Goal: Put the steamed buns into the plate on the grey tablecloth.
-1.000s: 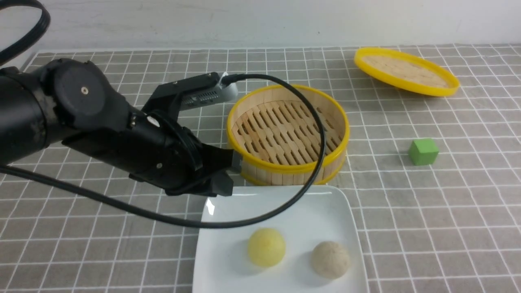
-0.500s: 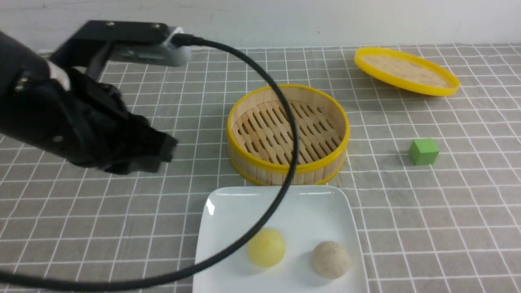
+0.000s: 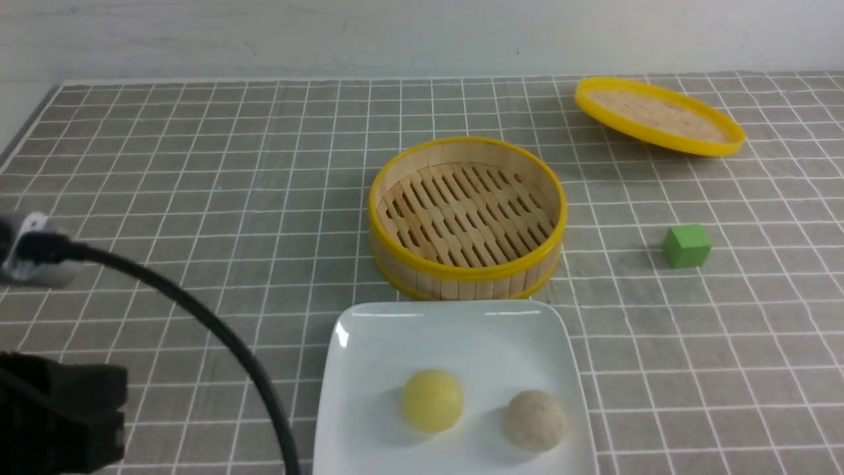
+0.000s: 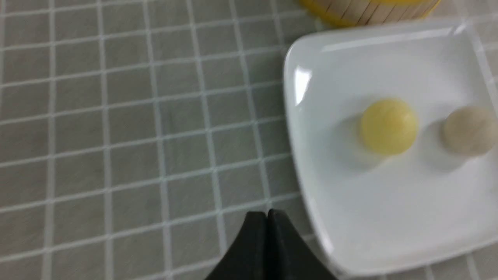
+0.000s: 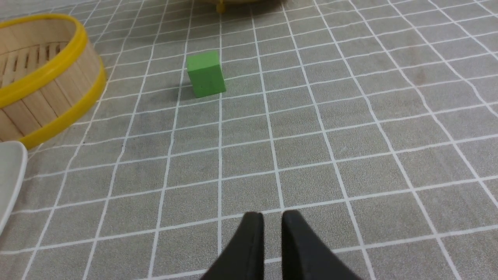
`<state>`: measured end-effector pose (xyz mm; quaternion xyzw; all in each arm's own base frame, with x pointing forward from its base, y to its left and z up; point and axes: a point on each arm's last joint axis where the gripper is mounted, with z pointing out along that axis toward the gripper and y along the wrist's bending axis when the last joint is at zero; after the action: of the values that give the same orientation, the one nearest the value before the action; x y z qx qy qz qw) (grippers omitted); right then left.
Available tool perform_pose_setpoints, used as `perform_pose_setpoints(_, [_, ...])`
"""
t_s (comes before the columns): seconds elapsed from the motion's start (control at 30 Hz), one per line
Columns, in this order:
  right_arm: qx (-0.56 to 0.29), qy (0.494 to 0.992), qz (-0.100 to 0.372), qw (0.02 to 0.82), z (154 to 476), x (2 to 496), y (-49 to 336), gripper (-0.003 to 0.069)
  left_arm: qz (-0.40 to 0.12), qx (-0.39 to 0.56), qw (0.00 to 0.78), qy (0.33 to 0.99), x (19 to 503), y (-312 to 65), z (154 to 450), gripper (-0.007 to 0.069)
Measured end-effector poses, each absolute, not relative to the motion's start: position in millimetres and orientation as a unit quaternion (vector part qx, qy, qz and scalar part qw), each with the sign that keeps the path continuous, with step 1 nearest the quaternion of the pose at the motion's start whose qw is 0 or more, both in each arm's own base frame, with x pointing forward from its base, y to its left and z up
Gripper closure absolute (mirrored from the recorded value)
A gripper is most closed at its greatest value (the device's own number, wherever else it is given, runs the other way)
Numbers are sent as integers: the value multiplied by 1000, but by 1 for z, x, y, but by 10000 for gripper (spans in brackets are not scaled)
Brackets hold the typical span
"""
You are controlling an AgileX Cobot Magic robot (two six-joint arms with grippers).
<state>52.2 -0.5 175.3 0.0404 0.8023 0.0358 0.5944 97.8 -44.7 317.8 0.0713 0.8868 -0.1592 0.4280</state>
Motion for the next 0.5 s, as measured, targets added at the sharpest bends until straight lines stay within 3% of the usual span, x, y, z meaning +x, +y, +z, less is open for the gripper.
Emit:
perform_pose_setpoints(0.17, [40, 802, 36, 594, 175, 52, 0, 558, -249, 13, 513, 821, 92, -45, 293, 623])
perform_pose_setpoints(0.5, [40, 802, 36, 594, 175, 52, 0, 545, -238, 14, 519, 821, 92, -43, 265, 623])
